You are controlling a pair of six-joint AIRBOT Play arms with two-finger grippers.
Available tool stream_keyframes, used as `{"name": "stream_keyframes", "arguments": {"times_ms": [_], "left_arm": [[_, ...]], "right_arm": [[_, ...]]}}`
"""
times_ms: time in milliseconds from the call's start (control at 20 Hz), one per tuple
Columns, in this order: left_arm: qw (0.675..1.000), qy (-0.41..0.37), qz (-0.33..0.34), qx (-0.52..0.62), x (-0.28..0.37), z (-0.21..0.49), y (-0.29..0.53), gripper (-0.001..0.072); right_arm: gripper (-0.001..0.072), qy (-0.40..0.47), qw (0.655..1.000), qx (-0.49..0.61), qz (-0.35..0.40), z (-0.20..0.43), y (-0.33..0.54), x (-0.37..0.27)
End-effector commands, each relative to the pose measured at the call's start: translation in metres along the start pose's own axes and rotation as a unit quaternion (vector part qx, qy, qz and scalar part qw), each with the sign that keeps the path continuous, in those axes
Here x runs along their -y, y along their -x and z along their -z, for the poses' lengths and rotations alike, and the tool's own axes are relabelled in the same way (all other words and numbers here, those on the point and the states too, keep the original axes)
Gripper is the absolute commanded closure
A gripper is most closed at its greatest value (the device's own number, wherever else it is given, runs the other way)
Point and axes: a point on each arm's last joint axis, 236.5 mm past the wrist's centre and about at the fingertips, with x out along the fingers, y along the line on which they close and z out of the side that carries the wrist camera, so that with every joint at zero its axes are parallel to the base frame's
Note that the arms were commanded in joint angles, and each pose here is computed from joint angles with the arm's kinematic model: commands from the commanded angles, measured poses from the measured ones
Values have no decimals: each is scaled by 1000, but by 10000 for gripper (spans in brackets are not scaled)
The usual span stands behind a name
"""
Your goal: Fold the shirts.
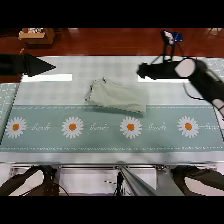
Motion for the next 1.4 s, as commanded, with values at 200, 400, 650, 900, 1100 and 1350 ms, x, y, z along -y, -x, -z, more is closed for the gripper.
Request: {"name": "stream_keyframes", "arguments": {"times_ms": [200, 400, 650, 900, 1100, 1350], "left_arm": [[1000, 0, -20, -15, -11, 7, 0, 317], [1000, 1, -23, -17, -13, 8, 0, 317], [999, 36, -21, -21, -20, 10, -4, 317], [998, 59, -23, -25, -23, 11, -5, 320], [998, 60, -23, -25, -24, 12, -6, 320], [995, 93, -19, -44, -35, 34, -15, 320]], "right_arm": [[105, -220, 959, -171, -49, 119, 6, 103], [105, -261, 944, -160, -122, 123, -39, 59], [225, -260, 935, -175, -166, 138, -89, -5], [689, -191, 949, -163, -191, 116, -79, -18], [690, -125, 972, -139, -141, 77, -13, 23], [690, -114, 964, -141, 195, 96, 144, 200]]}}
